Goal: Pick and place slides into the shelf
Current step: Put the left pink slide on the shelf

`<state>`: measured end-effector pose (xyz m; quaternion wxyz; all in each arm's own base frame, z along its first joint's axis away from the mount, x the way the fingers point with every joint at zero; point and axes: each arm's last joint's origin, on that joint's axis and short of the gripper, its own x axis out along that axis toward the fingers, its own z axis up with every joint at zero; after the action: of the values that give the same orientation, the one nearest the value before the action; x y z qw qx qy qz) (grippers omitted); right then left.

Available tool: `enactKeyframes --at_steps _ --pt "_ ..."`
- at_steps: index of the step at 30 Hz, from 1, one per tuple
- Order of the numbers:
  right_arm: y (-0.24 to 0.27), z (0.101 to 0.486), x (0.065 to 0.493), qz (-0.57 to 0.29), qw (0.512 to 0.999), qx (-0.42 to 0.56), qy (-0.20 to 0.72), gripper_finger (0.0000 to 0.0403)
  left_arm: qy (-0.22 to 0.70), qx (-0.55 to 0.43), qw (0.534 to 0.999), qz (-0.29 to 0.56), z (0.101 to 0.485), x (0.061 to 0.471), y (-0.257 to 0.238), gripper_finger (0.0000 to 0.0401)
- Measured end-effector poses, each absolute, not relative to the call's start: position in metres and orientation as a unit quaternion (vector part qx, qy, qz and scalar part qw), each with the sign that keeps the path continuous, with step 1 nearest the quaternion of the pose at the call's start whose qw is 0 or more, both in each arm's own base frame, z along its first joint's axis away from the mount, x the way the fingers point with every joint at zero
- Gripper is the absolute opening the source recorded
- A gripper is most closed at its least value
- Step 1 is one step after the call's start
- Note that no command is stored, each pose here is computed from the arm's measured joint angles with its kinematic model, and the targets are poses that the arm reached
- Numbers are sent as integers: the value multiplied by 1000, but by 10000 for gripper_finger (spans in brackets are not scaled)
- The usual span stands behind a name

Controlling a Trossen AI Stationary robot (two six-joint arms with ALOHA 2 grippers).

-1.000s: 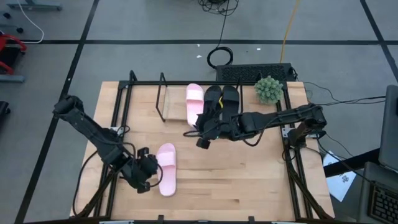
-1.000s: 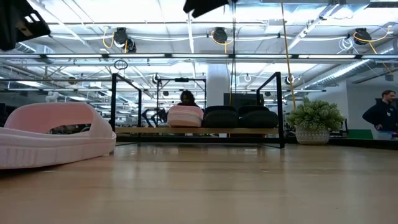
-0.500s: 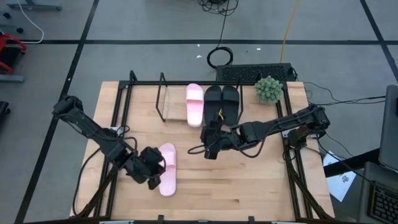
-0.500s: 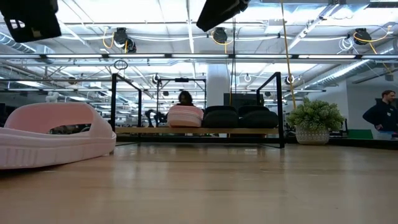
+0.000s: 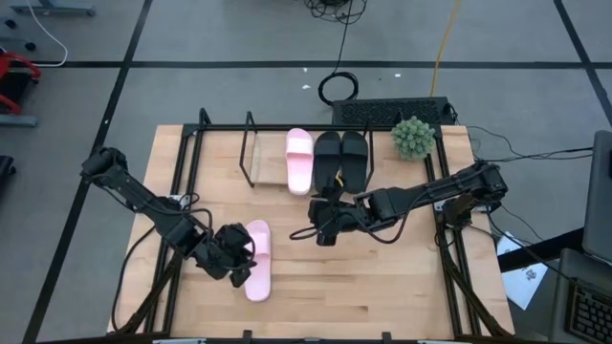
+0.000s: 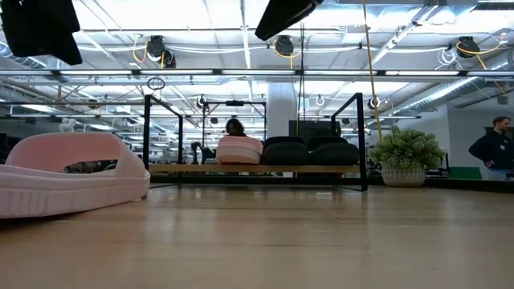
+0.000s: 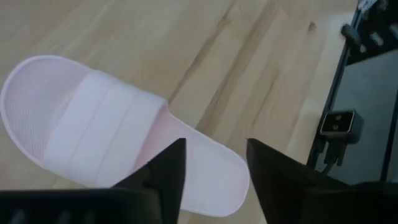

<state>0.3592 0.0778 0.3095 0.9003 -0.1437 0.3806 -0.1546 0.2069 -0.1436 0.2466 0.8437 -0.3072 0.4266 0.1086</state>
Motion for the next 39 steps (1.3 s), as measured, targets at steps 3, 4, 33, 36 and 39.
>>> enactKeyframes --at_steps 3,4,33,36,39 --pt "78 309 359 -151 899 -153 382 201 435 -290 847 97 246 205 -146 186" --pt "78 310 359 -150 898 -155 383 201 438 -282 849 93 246 204 -147 186" --pt "65 310 362 -162 895 -156 385 201 417 -265 869 32 245 209 -165 115" --pt "65 310 362 -162 895 -156 385 201 414 -312 855 21 248 211 -168 115" --pt "65 310 362 -162 895 -156 385 201 406 -322 855 -20 252 213 -173 115"
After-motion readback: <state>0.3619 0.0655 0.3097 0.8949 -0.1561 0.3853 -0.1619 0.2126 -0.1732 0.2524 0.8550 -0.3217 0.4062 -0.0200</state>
